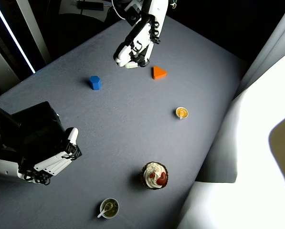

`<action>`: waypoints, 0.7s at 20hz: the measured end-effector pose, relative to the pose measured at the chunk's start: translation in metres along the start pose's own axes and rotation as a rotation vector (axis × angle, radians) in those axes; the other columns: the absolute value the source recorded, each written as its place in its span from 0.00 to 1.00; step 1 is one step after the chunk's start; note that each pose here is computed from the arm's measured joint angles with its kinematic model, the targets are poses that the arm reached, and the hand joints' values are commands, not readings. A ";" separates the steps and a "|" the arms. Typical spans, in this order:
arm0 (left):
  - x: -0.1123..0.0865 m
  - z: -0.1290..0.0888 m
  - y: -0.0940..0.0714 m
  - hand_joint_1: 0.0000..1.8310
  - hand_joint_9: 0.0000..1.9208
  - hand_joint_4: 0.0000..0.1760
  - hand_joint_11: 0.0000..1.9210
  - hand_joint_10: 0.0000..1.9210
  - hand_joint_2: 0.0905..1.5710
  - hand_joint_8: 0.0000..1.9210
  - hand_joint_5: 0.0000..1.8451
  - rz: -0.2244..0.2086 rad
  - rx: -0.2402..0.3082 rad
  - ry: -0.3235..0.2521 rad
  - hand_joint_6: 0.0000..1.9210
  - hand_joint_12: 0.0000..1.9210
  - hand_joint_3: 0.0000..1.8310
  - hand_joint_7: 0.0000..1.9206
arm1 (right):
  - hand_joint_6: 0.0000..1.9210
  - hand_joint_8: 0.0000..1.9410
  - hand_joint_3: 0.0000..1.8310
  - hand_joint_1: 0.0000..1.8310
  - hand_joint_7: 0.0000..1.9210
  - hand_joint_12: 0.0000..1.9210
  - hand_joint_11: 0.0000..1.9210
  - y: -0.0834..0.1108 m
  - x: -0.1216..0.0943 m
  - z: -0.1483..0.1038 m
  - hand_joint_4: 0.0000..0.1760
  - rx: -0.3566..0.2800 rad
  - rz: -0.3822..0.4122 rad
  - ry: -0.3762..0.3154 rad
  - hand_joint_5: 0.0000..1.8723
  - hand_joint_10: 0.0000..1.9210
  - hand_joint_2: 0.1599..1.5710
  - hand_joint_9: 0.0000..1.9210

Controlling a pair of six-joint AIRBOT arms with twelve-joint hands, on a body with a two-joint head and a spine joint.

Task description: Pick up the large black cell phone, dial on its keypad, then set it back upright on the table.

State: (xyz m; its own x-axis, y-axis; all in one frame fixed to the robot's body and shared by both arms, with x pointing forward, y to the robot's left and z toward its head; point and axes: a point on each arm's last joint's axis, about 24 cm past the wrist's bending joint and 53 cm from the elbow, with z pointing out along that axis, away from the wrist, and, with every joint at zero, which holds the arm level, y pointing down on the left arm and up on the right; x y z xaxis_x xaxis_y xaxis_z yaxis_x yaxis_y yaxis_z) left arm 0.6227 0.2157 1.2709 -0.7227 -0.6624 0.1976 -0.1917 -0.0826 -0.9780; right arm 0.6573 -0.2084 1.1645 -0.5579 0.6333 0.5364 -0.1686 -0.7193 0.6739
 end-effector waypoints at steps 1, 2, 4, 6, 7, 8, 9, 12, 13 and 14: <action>0.000 0.000 0.000 0.00 0.26 0.00 0.00 0.01 0.80 0.00 0.19 0.000 0.000 0.000 0.00 0.52 0.00 0.26 | 0.47 0.32 0.00 0.80 0.56 0.70 0.50 -0.001 0.000 -0.002 0.00 0.001 0.002 -0.003 0.51 0.46 0.64 0.57; 0.000 0.000 0.000 0.00 0.26 0.00 0.00 0.01 0.80 0.00 0.19 0.000 0.000 -0.001 0.00 0.53 0.00 0.26 | 0.49 0.34 0.00 0.77 0.56 0.59 0.52 -0.002 0.000 -0.003 0.00 0.006 0.001 0.001 0.51 0.51 0.64 0.57; 0.000 0.000 0.000 0.00 0.27 0.00 0.00 0.00 0.80 0.00 0.19 0.000 0.000 -0.002 0.00 0.55 0.00 0.26 | 0.49 0.36 0.00 0.76 0.56 0.54 0.54 -0.001 0.001 -0.004 0.00 0.005 0.001 0.003 0.51 0.52 0.65 0.57; 0.000 0.000 0.000 0.00 0.27 0.00 0.01 0.00 0.80 0.00 0.19 -0.003 0.000 -0.002 0.00 0.56 0.00 0.26 | 0.48 0.34 0.00 0.76 0.57 0.51 0.55 -0.001 0.000 -0.004 0.00 0.004 0.001 0.001 0.52 0.51 0.64 0.58; -0.001 0.000 0.000 0.00 0.26 0.00 0.00 0.00 0.80 0.00 0.18 -0.003 0.000 -0.002 0.00 0.58 0.00 0.26 | 0.47 0.33 0.00 0.76 0.58 0.50 0.56 -0.001 0.000 -0.004 0.00 0.004 0.001 0.001 0.53 0.50 0.64 0.58; -0.001 0.000 0.000 0.00 0.27 0.01 0.00 0.00 0.80 0.00 0.18 -0.003 0.000 -0.002 0.00 0.57 0.00 0.26 | 0.46 0.32 0.00 0.76 0.58 0.48 0.56 -0.001 0.000 -0.004 0.00 0.004 0.000 0.001 0.53 0.50 0.64 0.59; -0.001 0.000 0.000 0.00 0.27 0.00 0.00 0.00 0.80 0.00 0.18 -0.002 -0.001 -0.002 0.00 0.57 0.00 0.25 | 0.47 0.32 0.00 0.76 0.58 0.48 0.56 -0.001 0.000 -0.004 0.00 0.005 0.000 0.002 0.53 0.50 0.64 0.59; -0.001 0.000 0.001 0.00 0.27 0.02 0.00 0.00 0.80 0.00 0.18 -0.003 -0.002 -0.002 0.00 0.57 0.00 0.26 | 0.50 0.36 0.00 0.76 0.56 0.50 0.53 -0.001 0.000 -0.003 0.00 0.005 -0.001 0.002 0.51 0.53 0.65 0.56; -0.001 0.000 0.001 0.00 0.27 0.03 0.00 0.00 0.80 0.00 0.18 -0.003 -0.002 -0.002 0.00 0.57 0.00 0.26 | 0.50 0.38 0.00 0.76 0.55 0.51 0.53 0.000 0.000 -0.003 0.00 0.005 -0.002 0.002 0.50 0.54 0.65 0.56; -0.001 0.000 0.001 0.00 0.28 0.04 0.00 0.01 0.80 0.00 0.18 -0.003 -0.002 -0.003 0.00 0.57 0.00 0.26 | 0.49 0.36 0.00 0.76 0.56 0.50 0.54 0.000 0.000 -0.003 0.00 0.005 -0.004 0.004 0.51 0.52 0.65 0.57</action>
State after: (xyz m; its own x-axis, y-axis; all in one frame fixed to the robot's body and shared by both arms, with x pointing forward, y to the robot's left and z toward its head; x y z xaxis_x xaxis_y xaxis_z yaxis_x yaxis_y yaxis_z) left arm 0.6231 0.2164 1.2702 -0.7201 -0.6643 0.2004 -0.1952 -0.0832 -0.9772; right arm 0.6548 -0.2093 1.1629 -0.5603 0.6353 0.5315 -0.1668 -0.7151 0.6789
